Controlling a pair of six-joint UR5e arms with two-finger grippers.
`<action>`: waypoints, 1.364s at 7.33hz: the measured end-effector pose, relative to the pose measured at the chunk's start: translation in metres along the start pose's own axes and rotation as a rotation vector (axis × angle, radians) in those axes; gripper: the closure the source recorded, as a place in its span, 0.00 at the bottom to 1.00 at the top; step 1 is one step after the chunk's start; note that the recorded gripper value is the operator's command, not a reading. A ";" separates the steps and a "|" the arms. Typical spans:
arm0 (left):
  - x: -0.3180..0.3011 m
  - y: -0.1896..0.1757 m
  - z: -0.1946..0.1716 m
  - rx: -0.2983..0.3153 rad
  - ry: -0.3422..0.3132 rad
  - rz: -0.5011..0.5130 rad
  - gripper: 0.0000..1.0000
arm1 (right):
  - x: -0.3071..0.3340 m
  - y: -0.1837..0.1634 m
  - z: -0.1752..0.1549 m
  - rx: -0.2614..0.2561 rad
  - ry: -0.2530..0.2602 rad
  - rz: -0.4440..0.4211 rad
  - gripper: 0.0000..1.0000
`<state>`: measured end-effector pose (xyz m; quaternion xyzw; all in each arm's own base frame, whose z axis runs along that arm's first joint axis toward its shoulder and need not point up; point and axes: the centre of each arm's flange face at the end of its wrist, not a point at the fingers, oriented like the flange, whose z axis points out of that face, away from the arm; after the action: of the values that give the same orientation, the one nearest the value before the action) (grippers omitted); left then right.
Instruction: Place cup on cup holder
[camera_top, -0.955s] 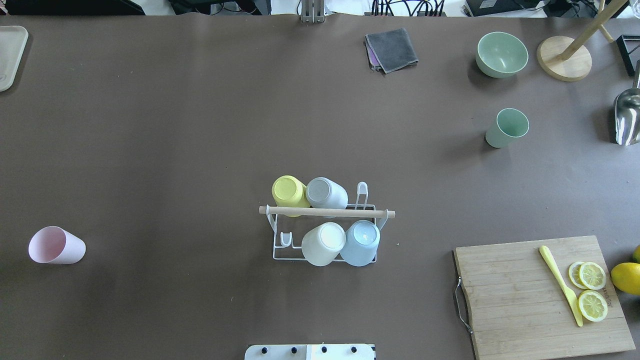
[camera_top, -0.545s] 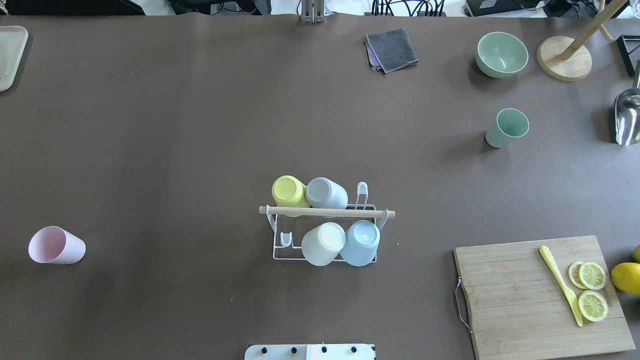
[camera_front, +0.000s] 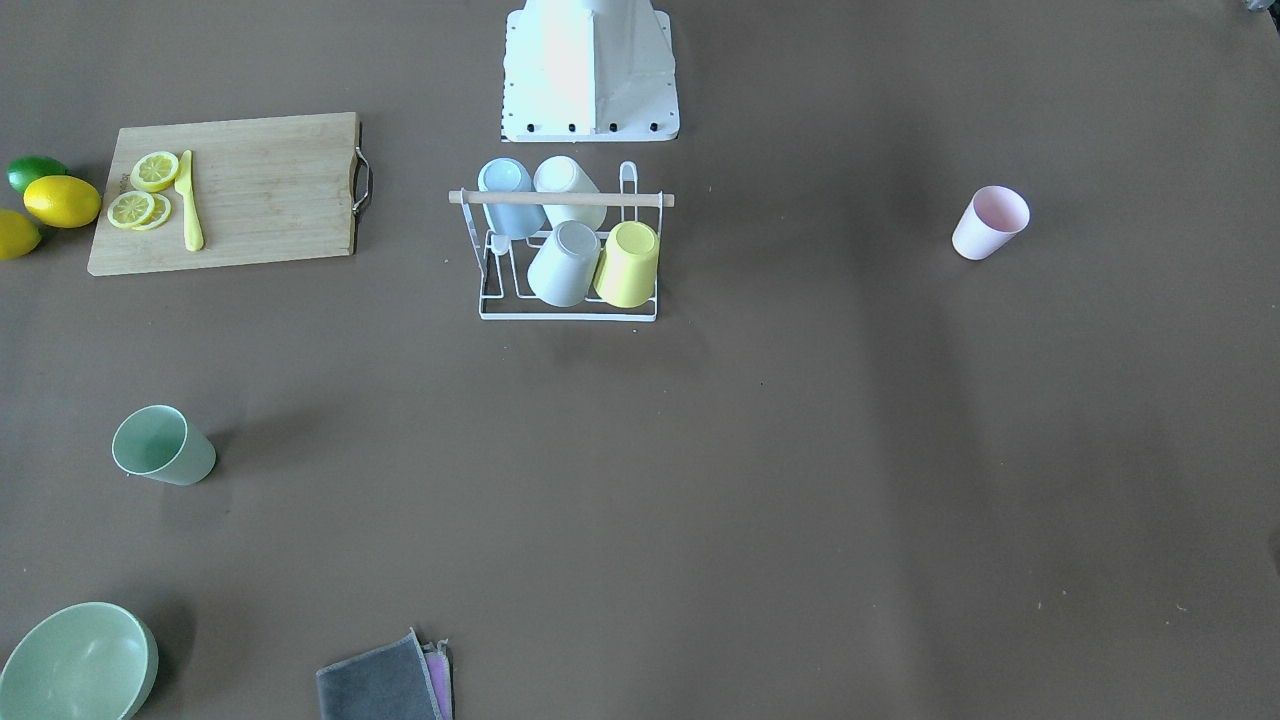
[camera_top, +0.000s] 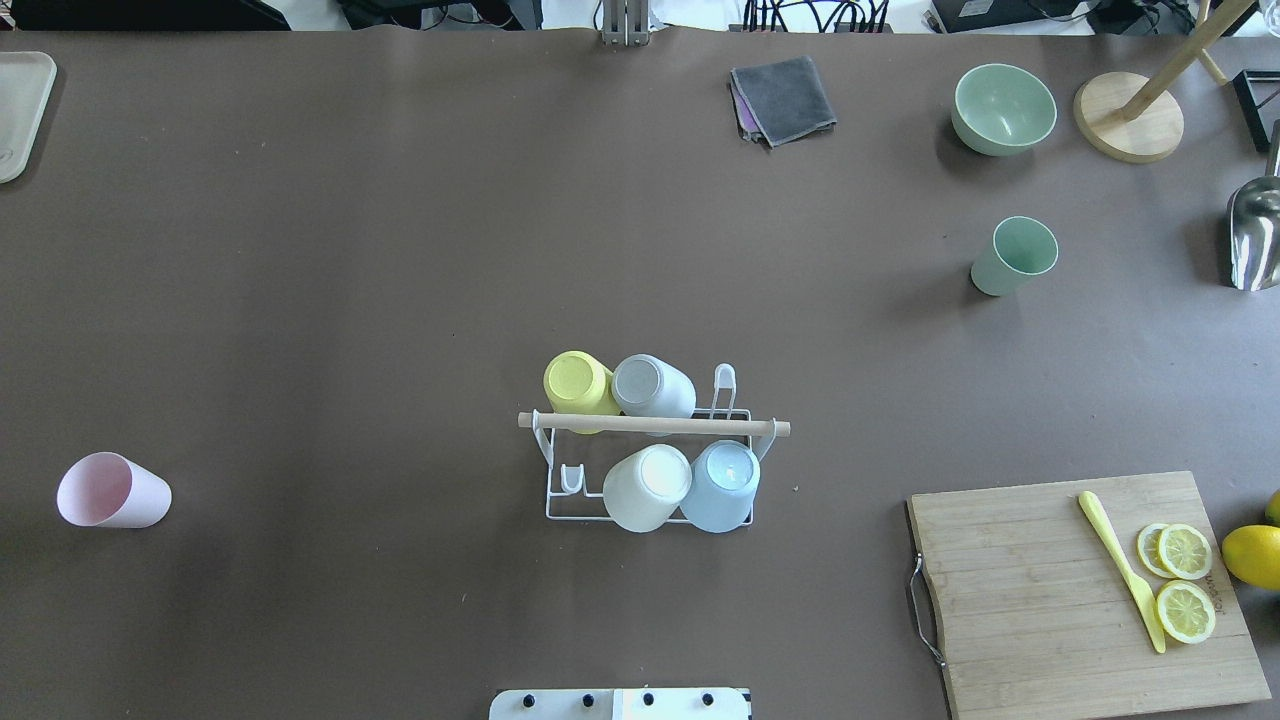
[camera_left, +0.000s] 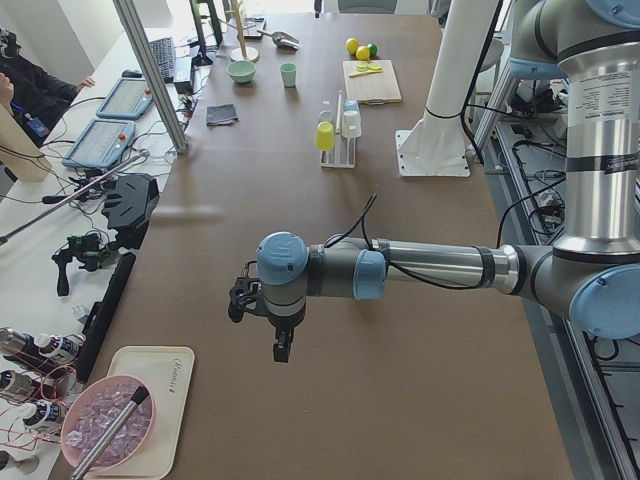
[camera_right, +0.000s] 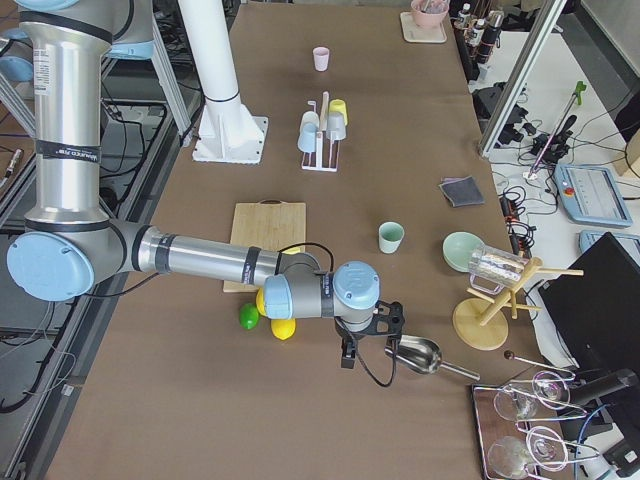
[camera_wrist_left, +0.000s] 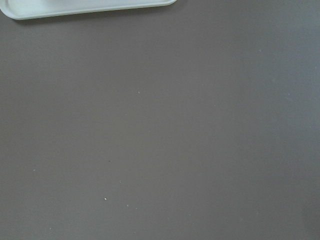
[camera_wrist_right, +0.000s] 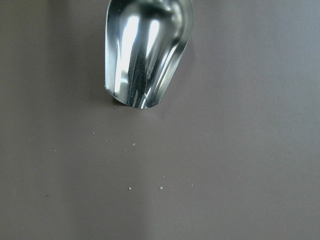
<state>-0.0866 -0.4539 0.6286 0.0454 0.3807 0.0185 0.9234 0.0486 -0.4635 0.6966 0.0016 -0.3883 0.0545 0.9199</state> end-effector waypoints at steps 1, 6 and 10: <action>0.000 0.001 0.000 0.001 0.000 0.001 0.02 | 0.001 0.000 0.001 -0.001 0.000 0.001 0.00; -0.007 0.006 0.008 -0.015 -0.004 -0.014 0.02 | 0.011 0.009 0.009 -0.020 0.002 0.019 0.00; 0.006 0.013 0.007 -0.021 -0.037 0.030 0.02 | 0.012 0.010 0.010 -0.022 0.003 0.020 0.00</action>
<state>-0.0770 -0.4412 0.6307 0.0417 0.3625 0.0356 0.9304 0.0488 -0.4532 0.7117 -0.0125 -0.3877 0.0594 0.9198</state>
